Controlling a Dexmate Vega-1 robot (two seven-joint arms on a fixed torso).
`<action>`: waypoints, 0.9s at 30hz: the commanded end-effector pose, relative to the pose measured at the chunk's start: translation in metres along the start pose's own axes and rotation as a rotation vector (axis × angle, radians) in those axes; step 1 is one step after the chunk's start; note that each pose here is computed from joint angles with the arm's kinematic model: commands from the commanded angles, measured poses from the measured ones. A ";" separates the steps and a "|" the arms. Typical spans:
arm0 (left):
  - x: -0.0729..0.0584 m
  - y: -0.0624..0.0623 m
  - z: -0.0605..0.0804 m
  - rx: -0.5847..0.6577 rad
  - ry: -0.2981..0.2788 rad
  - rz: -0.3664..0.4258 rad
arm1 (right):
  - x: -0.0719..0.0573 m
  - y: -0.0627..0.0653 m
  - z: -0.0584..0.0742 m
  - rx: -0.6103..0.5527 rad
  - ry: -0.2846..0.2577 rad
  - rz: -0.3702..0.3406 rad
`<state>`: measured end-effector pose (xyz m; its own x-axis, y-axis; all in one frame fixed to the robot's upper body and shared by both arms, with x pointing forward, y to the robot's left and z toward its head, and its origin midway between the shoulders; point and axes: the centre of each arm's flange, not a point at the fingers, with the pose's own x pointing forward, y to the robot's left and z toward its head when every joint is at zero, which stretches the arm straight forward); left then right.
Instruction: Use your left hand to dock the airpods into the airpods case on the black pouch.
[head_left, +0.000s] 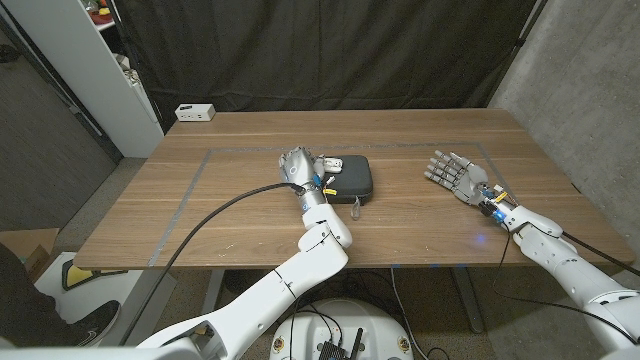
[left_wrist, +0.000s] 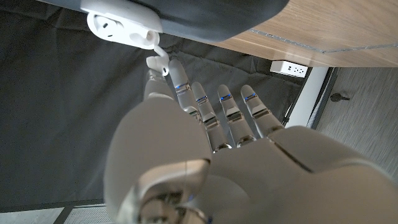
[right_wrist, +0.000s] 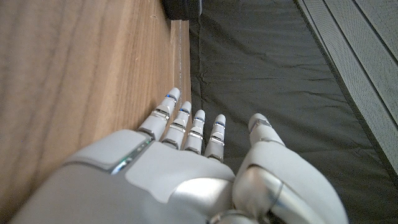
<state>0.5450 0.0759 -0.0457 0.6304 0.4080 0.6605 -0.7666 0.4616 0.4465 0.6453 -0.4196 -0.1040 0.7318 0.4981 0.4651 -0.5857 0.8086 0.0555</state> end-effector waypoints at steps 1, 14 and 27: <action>0.002 -0.008 0.001 0.006 -0.007 -0.035 | -0.002 -0.001 0.001 0.000 -0.003 -0.005; 0.000 -0.006 -0.003 0.003 0.001 -0.039 | 0.000 0.000 -0.001 0.006 -0.003 -0.006; 0.009 -0.015 0.002 -0.012 -0.012 -0.044 | -0.004 -0.001 -0.002 0.013 -0.002 -0.016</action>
<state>0.5527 0.0728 -0.0487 0.6612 0.3850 0.6439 -0.7386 0.4844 0.4689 0.6446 -0.4212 -0.1053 0.7359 0.4909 0.4663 -0.5812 0.8113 0.0631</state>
